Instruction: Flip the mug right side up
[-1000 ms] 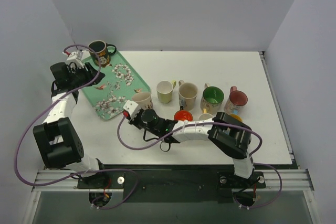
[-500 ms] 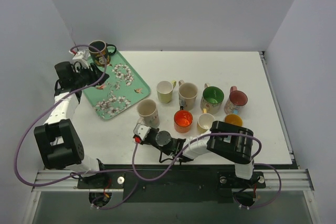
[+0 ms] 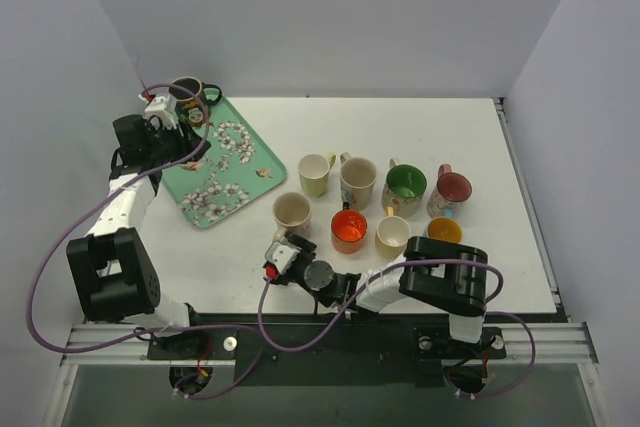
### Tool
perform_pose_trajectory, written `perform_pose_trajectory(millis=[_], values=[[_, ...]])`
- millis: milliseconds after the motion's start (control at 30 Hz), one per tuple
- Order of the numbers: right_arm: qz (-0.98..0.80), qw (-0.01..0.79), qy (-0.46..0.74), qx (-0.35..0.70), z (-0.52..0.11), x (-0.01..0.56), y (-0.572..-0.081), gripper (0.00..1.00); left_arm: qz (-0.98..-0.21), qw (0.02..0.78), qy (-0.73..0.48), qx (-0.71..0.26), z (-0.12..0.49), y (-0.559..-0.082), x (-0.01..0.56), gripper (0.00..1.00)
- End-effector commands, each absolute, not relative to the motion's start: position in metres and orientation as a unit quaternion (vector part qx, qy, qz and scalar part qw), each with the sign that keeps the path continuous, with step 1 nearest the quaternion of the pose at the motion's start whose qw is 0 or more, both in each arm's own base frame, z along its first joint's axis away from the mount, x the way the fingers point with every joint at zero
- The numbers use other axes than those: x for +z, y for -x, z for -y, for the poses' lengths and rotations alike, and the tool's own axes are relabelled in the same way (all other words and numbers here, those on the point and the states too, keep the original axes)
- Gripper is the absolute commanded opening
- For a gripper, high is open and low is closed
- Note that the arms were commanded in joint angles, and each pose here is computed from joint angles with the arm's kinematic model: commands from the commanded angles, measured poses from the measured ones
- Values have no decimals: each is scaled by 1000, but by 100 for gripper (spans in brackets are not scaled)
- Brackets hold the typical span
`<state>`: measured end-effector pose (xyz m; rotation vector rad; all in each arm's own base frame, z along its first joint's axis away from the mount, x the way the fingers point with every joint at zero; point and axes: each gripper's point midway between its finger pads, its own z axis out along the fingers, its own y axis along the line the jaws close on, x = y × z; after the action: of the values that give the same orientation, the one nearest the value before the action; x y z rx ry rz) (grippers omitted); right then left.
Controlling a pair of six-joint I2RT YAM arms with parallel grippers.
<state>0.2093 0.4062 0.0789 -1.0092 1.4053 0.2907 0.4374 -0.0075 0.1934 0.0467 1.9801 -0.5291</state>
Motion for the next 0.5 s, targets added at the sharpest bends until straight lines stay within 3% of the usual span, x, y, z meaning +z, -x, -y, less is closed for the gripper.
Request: perform_pose_trajectory(millis=[0, 67, 100, 333, 467], values=[[-608, 684, 370, 163, -407, 135, -207, 65, -819, 546, -19, -173, 0, -456, 224, 56], [-630, 658, 383, 152, -405, 128, -200, 69, -821, 548, -5, -161, -6, -464, 229, 57], [-633, 656, 378, 161, -407, 137, -197, 69, -822, 548, 6, -154, -10, -467, 229, 62], [-718, 549, 407, 133, -380, 123, -181, 73, -825, 552, -10, -121, -18, -497, 251, 74], [-742, 509, 415, 134, -369, 134, -170, 73, -836, 546, -21, -53, -31, -524, 250, 78]])
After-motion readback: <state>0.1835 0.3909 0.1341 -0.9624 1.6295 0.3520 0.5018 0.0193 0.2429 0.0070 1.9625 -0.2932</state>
